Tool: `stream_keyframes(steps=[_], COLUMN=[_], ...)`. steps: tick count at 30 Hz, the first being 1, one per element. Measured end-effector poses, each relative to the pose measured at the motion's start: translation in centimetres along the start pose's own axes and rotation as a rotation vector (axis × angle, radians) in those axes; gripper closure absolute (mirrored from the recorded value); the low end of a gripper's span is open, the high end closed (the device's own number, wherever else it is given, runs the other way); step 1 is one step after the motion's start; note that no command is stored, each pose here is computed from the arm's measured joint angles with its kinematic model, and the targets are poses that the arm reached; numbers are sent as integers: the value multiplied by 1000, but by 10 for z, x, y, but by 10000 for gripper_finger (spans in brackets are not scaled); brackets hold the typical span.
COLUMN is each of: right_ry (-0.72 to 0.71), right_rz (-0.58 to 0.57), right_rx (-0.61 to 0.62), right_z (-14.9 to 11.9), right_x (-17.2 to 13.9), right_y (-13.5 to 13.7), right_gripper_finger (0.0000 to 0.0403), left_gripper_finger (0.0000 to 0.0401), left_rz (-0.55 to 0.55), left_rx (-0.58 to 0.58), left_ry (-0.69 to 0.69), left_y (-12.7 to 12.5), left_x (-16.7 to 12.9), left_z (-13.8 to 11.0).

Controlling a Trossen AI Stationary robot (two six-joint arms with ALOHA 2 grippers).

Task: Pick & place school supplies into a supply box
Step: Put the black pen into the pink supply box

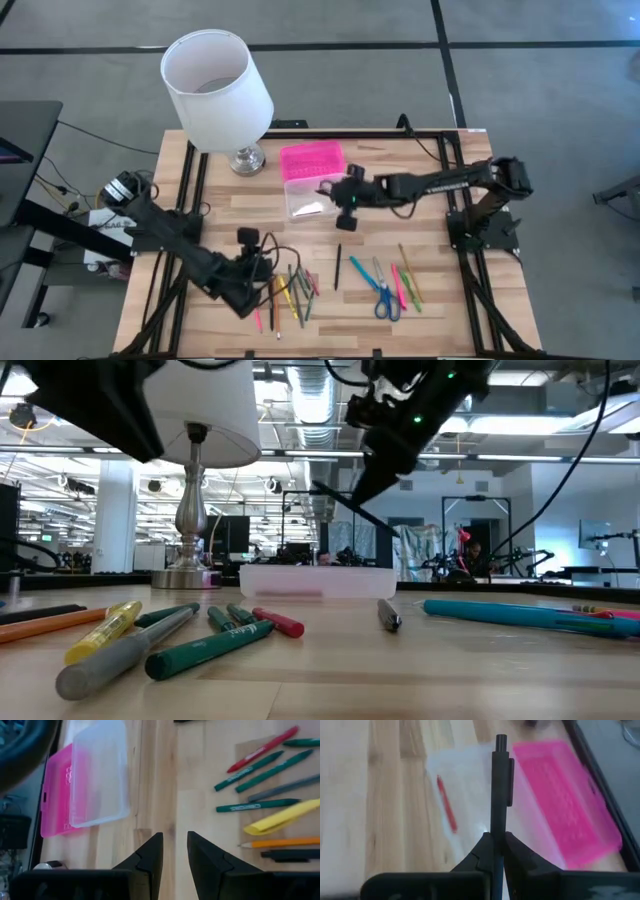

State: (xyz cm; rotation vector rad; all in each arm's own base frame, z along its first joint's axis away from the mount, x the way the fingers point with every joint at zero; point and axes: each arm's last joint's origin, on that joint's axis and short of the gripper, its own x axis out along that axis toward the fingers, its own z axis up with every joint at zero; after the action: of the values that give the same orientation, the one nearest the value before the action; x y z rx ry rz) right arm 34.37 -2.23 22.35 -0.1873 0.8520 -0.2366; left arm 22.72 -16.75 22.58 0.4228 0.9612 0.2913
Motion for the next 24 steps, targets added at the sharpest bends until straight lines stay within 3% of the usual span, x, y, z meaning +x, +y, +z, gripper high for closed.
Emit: stream_keyframes(steps=[8, 17, 24], right_ry=[-130, -25, -19], right_rz=[56, 102, 101], right_rx=[63, 47, 49], right_z=[5, -15, -20], right_x=[14, 62, 78], right_y=[-46, -41, -38], right_gripper_finger=[395, 395, 381], left_gripper_finger=[318, 318, 318], left_rz=[17, 45, 32], left_rx=[7, 21, 9], left_ry=[-84, -105, -95], left_y=[-17, -18, -18], left_x=[-20, -23, -23], left_z=[-11, -13, -14])
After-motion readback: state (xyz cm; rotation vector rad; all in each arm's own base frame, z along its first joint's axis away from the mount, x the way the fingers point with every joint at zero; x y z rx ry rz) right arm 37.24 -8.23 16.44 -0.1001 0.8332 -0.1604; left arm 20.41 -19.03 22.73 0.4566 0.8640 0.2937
